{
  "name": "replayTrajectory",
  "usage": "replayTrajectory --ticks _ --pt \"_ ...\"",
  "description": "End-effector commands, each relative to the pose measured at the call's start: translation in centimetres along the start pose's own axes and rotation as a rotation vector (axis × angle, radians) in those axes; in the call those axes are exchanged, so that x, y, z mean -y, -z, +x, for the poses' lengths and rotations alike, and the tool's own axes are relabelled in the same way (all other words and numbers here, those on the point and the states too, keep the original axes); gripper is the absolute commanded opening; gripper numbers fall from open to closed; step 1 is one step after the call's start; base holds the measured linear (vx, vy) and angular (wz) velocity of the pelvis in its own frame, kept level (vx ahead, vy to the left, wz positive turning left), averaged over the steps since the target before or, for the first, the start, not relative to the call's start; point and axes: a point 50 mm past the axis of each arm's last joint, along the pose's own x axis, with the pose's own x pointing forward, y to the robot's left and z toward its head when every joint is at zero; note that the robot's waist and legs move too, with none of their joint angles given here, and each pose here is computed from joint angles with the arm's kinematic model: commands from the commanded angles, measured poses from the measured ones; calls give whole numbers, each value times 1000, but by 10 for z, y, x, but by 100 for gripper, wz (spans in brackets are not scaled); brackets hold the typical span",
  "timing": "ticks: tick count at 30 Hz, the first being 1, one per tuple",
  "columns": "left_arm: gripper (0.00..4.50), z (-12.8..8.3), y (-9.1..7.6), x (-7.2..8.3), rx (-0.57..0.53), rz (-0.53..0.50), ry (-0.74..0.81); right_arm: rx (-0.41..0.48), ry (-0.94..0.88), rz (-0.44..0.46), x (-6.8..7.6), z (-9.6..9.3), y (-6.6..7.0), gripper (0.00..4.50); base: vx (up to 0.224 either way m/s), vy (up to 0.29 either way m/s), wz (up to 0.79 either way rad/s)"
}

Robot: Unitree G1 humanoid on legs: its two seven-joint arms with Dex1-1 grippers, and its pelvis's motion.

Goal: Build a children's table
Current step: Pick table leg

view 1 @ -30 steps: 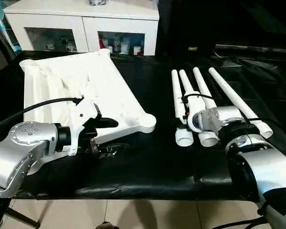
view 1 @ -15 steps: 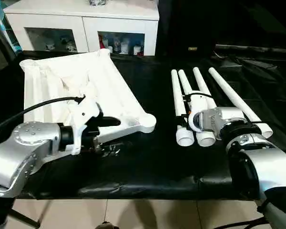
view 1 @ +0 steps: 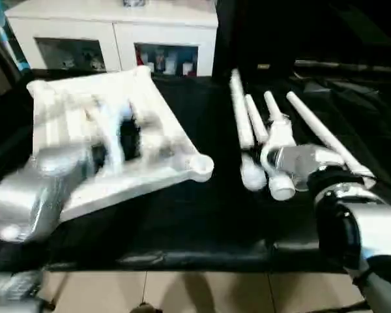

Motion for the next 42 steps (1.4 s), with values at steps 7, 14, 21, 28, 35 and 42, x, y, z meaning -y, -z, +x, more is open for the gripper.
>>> replayTrajectory --ticks 7,14,21,28,35,42 --pt "450 32 3 0 45 -313 -56 272 -491 -298 -47 -26 -29 189 0 0 0" --pt "450 47 7 -8 82 -522 -131 297 -625 -482 -73 -43 -10 189 0 0 0" --pt "450 56 -2 -4 144 -642 -81 248 -648 -581 -90 -44 12 188 0 0 0" --pt "403 60 -8 2 177 -680 -52 184 -508 -675 -87 -33 18 188 0 0 0" --pt "332 63 -3 0 153 -672 -141 158 -451 -704 -93 -26 22 187 0 0 0" --pt "271 63 3 -2 100 -607 -224 163 -418 -689 -100 -22 21 187 0 0 0"
